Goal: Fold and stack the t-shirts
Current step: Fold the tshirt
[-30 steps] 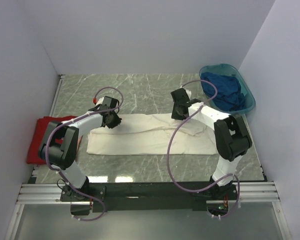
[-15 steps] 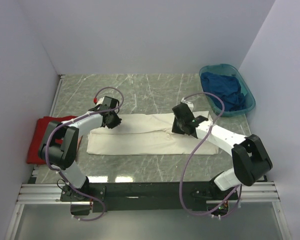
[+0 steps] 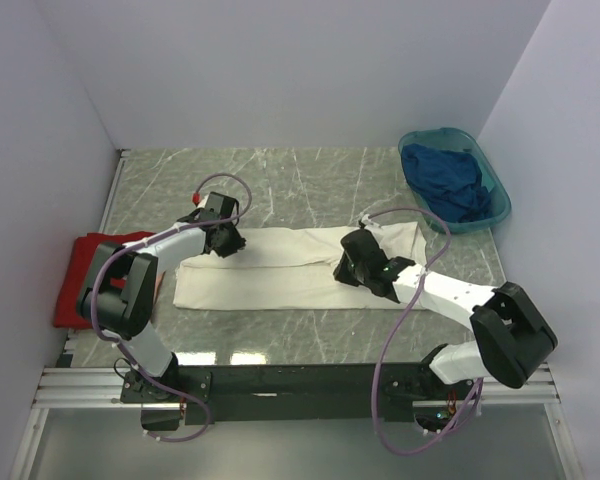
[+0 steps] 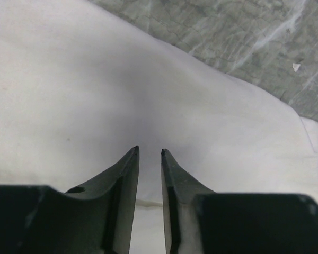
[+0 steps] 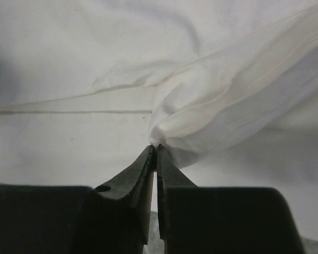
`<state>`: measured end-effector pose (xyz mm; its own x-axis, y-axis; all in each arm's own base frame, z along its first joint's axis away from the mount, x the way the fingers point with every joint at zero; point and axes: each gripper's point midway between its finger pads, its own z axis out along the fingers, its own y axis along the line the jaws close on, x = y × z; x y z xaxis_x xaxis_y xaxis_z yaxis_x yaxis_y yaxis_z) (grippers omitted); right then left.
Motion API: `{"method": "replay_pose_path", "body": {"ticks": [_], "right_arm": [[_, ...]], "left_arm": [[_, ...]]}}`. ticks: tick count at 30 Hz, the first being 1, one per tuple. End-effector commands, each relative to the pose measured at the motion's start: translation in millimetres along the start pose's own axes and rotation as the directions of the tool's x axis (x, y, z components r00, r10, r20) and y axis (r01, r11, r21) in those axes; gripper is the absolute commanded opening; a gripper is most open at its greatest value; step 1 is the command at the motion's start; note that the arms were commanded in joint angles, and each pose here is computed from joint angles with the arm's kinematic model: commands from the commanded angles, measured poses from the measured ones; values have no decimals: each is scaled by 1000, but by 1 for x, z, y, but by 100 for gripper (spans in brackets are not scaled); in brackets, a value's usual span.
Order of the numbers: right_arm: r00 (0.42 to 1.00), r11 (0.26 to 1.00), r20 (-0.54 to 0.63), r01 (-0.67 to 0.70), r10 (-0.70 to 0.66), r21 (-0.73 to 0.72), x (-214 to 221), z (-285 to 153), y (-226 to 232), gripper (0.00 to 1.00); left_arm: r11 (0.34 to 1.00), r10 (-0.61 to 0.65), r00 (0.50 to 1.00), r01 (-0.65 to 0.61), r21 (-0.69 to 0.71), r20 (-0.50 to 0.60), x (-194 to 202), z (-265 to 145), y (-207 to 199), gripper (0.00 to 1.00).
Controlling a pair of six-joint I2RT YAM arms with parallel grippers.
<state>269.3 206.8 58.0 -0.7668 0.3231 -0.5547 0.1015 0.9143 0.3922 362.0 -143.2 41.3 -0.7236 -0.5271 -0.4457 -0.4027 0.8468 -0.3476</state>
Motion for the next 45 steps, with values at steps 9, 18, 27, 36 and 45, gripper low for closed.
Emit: {"method": "replay_pose_path", "body": {"ticks": [9, 18, 27, 36, 45], "right_arm": [[995, 993, 101, -4, 15, -114, -34, -29, 32, 36], [975, 993, 209, -96, 80, 67, -102, -53, -53, 40], [971, 971, 218, -144, 101, 191, -138, -32, -109, 47], [978, 969, 170, -149, 117, 194, -139, -3, -111, 47], [979, 974, 151, -160, 136, 158, -137, 4, -104, 39]], "left_arm": [[930, 210, 973, -229, 286, 96, 7, -49, -79, 42], [796, 404, 905, -421, 435, 136, 58, -78, -154, 46], [696, 550, 826, -534, 481, 121, 120, -76, -210, 49], [663, 607, 788, -571, 484, 98, 152, -69, -223, 52], [669, 631, 772, -590, 453, 73, 168, -58, -218, 51]]}}
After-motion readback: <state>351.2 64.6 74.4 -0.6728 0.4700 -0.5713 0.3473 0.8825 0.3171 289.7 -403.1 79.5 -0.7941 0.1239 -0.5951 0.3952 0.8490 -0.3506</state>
